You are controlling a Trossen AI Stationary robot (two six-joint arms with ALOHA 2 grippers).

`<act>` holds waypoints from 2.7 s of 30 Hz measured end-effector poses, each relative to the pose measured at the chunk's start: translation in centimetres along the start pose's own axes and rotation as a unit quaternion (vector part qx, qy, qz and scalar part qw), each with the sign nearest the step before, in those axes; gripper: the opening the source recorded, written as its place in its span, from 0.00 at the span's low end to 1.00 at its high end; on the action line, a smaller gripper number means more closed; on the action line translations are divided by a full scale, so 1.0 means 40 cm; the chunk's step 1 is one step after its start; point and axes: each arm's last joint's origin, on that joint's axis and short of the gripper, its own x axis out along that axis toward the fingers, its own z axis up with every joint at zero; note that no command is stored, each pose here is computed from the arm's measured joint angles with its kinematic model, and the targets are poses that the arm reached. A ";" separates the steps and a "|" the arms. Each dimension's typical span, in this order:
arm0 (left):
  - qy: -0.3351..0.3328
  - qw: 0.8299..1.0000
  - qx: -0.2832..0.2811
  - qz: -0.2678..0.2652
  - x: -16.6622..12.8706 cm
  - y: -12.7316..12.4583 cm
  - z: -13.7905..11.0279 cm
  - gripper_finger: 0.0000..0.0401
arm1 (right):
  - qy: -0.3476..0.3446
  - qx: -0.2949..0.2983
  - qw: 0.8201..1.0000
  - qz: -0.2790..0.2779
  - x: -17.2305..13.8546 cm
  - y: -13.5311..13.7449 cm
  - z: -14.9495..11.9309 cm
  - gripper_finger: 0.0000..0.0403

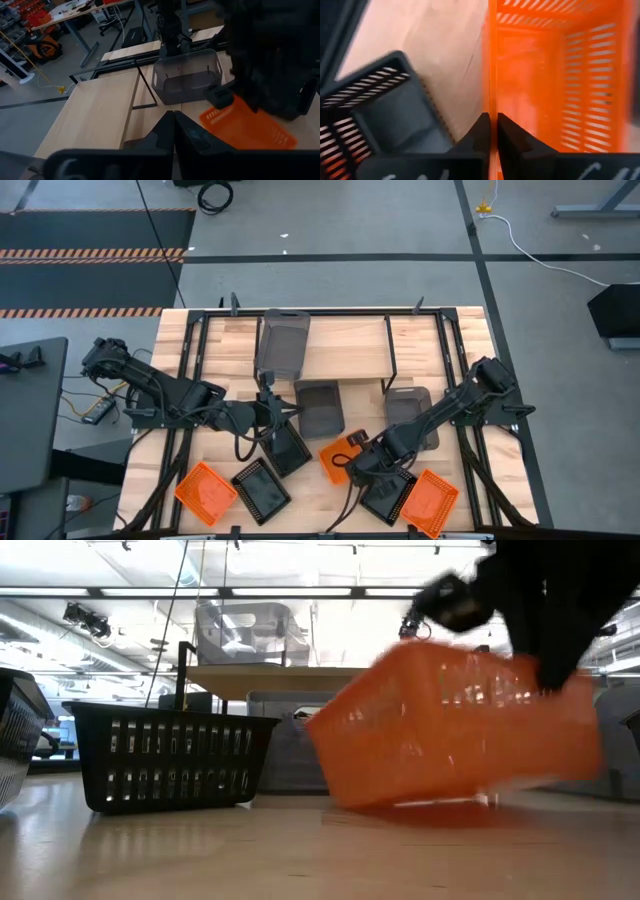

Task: Stack baskets on shelf by color
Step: Put the middle orange bin on the shelf

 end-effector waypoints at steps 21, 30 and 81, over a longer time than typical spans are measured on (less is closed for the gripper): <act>0.000 1.000 0.000 0.000 0.000 0.000 0.000 0.03 | 0.114 -0.102 0.955 -0.253 -0.310 -0.116 0.047 0.05; 0.000 1.000 0.000 0.000 0.000 0.000 0.000 0.03 | 0.166 -0.062 0.944 -0.280 -0.323 -0.263 0.018 0.05; 0.002 1.000 -0.012 0.000 0.002 -0.002 -0.001 0.03 | -0.097 0.403 0.867 -0.276 -0.475 -0.532 0.005 0.50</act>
